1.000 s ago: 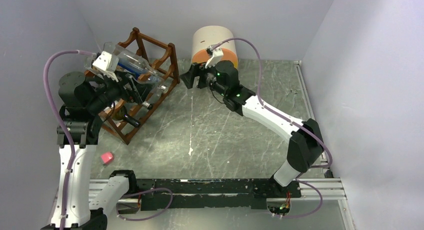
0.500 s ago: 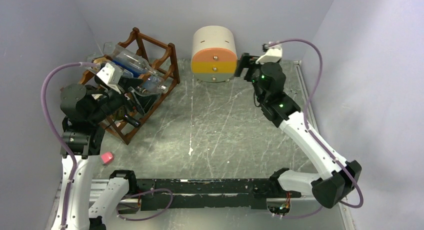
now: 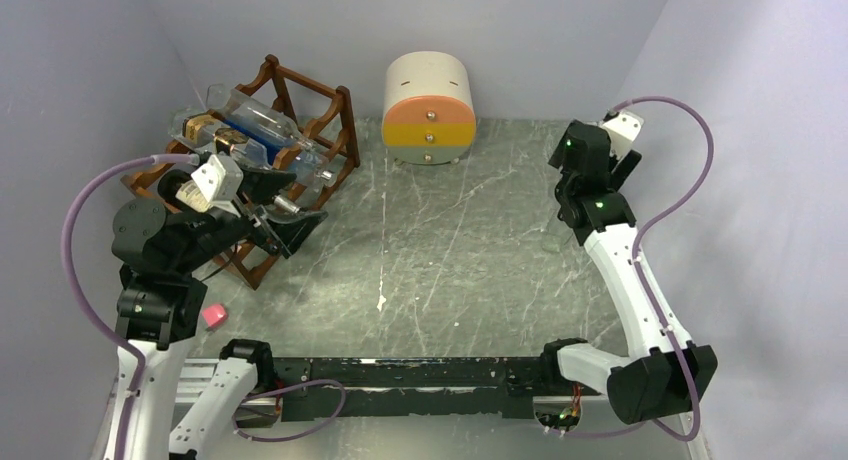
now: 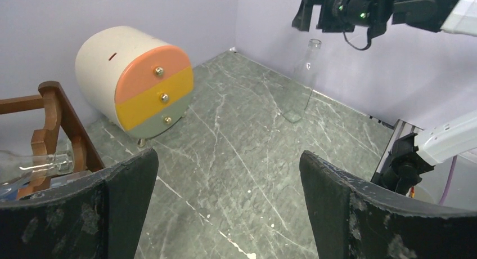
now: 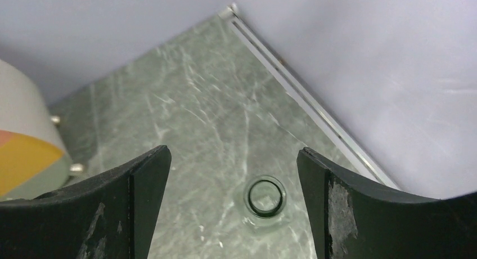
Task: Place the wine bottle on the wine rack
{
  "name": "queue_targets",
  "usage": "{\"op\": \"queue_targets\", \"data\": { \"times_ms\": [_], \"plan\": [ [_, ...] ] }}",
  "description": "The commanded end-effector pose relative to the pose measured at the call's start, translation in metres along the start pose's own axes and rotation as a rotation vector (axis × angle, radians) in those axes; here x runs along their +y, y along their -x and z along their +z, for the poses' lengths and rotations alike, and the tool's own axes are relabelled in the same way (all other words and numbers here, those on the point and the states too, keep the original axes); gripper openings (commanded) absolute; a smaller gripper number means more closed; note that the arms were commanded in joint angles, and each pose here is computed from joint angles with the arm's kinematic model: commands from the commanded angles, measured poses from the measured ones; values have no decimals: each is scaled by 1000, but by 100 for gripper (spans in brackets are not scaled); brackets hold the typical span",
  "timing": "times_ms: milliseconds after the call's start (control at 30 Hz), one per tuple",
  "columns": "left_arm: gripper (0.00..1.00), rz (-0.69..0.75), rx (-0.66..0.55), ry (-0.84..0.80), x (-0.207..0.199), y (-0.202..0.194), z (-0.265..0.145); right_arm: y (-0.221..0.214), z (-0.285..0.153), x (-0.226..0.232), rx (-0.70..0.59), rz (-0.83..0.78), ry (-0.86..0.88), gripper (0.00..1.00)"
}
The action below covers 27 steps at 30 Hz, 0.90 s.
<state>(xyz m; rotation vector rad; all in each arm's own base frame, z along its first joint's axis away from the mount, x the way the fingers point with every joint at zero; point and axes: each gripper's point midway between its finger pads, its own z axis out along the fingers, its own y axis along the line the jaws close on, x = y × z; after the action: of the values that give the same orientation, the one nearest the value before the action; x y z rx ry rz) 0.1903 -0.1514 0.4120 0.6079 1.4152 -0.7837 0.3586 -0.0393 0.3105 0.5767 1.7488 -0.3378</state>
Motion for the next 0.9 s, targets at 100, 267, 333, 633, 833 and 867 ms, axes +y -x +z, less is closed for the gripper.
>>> {"op": "queue_targets", "data": {
  "times_ms": [100,267,333,633,833,867],
  "plan": [
    [100,47,-31,-44,-14,7,-4,-53,7,-36,104,-35,-123,84],
    [100,48,-32,-41,-15,6,-5,-66,7,-44,126,-64,-142,70],
    [100,51,-35,-41,-15,7,-6,-68,7,-45,127,-68,-143,64],
    [100,4,-20,-54,-11,4,2,-65,3,-15,160,-46,28,7],
    [97,-115,-10,-224,-24,-8,20,-61,-17,34,203,21,320,3],
    [97,-157,-10,-264,-28,-11,22,-61,-22,41,209,37,367,2]
  ]
}}
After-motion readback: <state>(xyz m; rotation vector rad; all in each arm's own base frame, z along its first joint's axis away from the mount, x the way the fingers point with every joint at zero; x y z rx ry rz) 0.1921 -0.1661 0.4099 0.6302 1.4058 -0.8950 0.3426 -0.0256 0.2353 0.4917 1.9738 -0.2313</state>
